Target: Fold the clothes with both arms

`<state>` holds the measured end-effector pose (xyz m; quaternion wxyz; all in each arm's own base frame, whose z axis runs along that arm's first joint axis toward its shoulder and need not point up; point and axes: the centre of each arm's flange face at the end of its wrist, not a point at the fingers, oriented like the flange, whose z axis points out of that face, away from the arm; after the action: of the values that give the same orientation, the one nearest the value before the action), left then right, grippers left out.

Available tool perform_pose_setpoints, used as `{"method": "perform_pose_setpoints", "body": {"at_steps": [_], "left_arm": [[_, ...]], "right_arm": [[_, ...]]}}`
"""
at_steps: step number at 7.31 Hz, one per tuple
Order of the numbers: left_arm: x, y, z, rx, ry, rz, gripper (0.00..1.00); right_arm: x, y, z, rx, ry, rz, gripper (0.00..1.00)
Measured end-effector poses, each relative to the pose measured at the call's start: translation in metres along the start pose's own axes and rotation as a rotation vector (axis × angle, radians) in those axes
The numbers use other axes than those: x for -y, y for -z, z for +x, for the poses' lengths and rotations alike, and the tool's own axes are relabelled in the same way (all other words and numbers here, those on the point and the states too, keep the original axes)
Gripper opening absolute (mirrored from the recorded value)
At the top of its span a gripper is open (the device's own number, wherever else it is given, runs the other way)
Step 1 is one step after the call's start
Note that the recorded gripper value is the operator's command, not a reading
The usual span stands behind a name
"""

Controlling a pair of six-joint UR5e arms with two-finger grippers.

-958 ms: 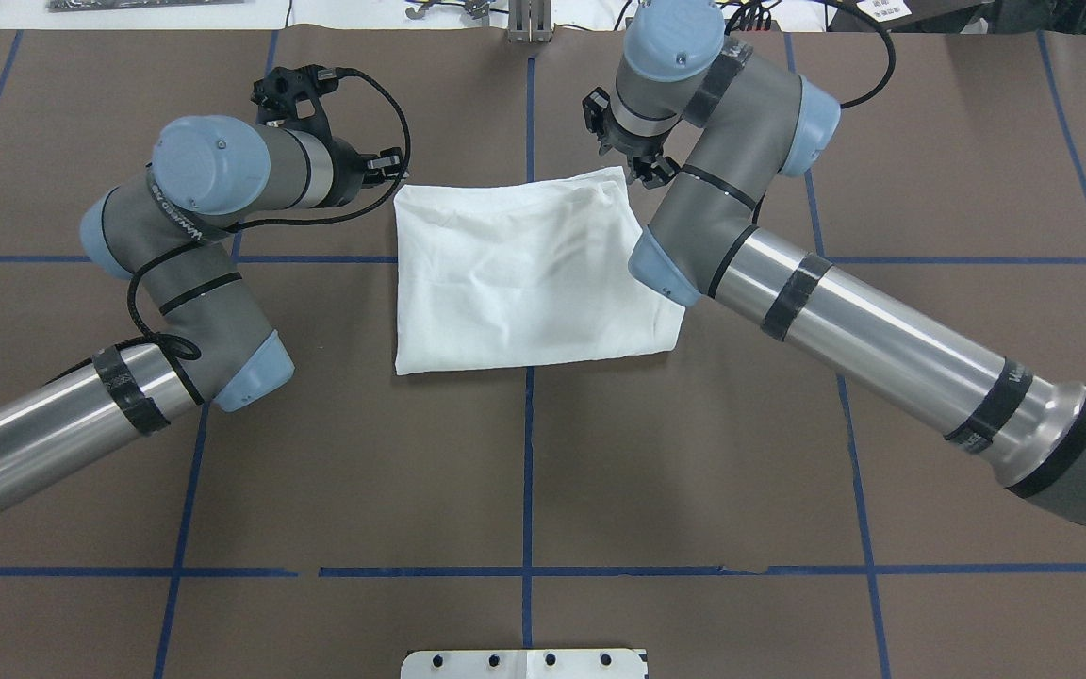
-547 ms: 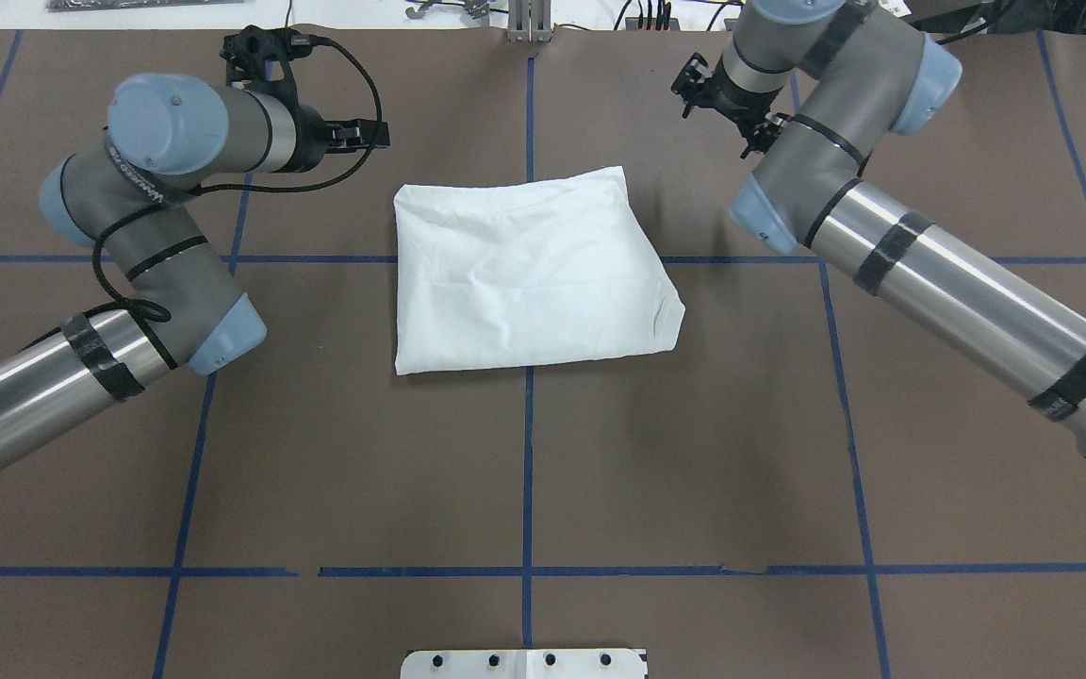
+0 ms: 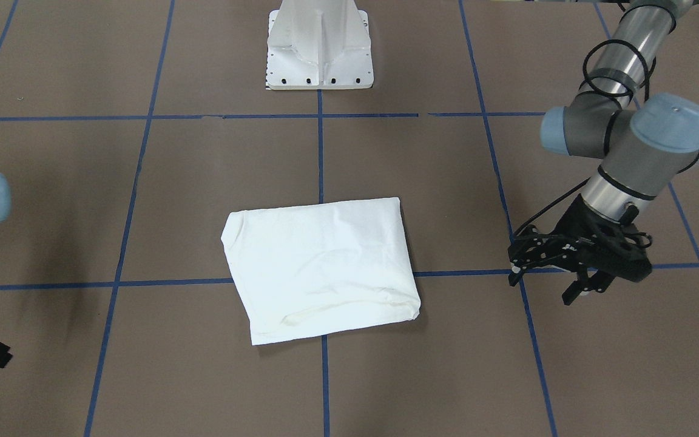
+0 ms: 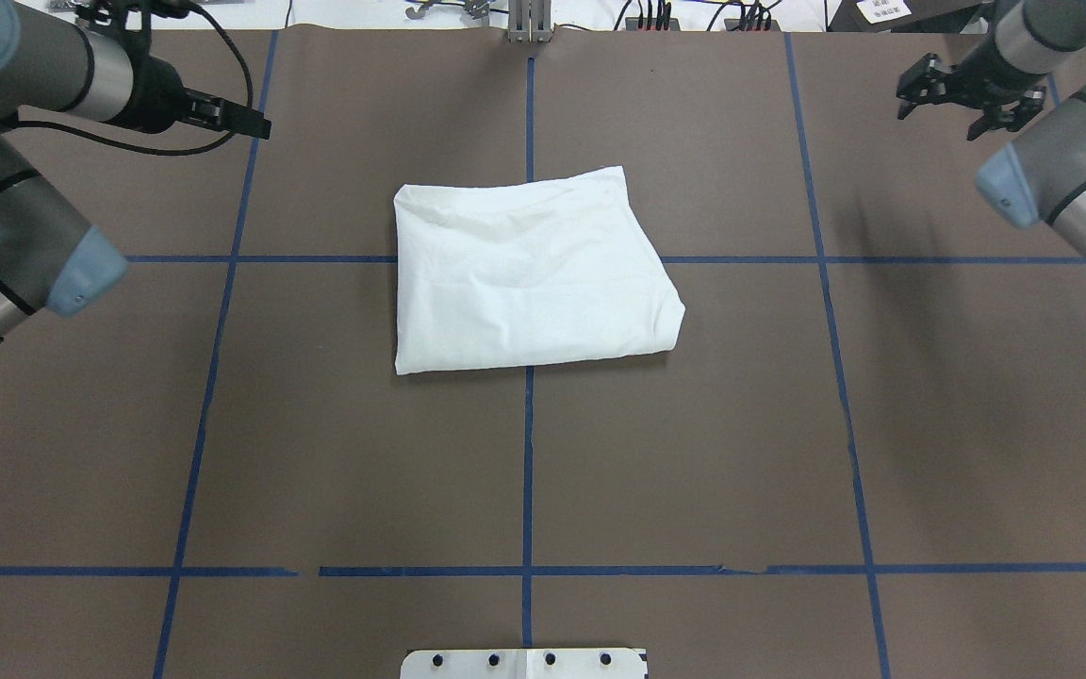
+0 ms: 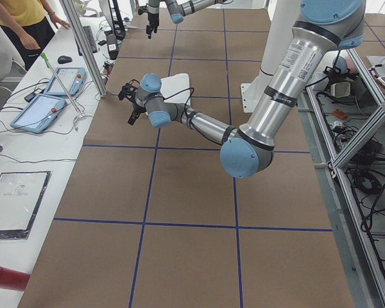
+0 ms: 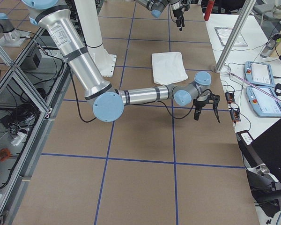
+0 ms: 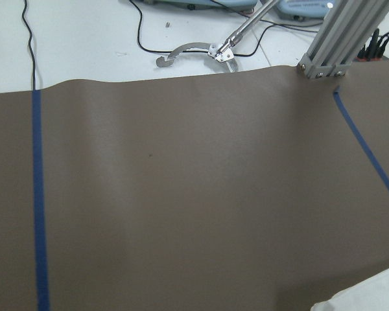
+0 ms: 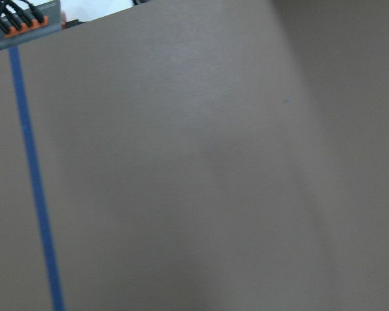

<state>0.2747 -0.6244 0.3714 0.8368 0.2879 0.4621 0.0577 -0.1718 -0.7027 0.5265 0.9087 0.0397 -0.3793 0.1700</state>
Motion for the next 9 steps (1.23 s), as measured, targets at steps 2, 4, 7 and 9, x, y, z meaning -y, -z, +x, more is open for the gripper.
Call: {"method": "perform_pose_setpoints", "body": {"at_steps": [2, 4, 7, 9], "left_arm": [[-0.024, 0.053, -0.034, -0.015, -0.023, 0.001, 1.0], [-0.051, 0.084, -0.041, -0.013, -0.019, 0.002, 1.0], [-0.104, 0.121, -0.09, 0.029, -0.06, -0.038, 1.0], [-0.128, 0.153, -0.142, 0.107, -0.08, -0.047, 1.0]], "right_arm": [[0.002, 0.018, 0.09, 0.022, 0.104, -0.025, 1.0], [-0.017, 0.017, 0.14, 0.027, 0.181, -0.033, 1.0], [-0.037, 0.027, 0.181, 0.078, 0.245, -0.026, 1.0], [-0.047, 0.025, 0.205, 0.067, 0.312, -0.032, 1.0]]}}
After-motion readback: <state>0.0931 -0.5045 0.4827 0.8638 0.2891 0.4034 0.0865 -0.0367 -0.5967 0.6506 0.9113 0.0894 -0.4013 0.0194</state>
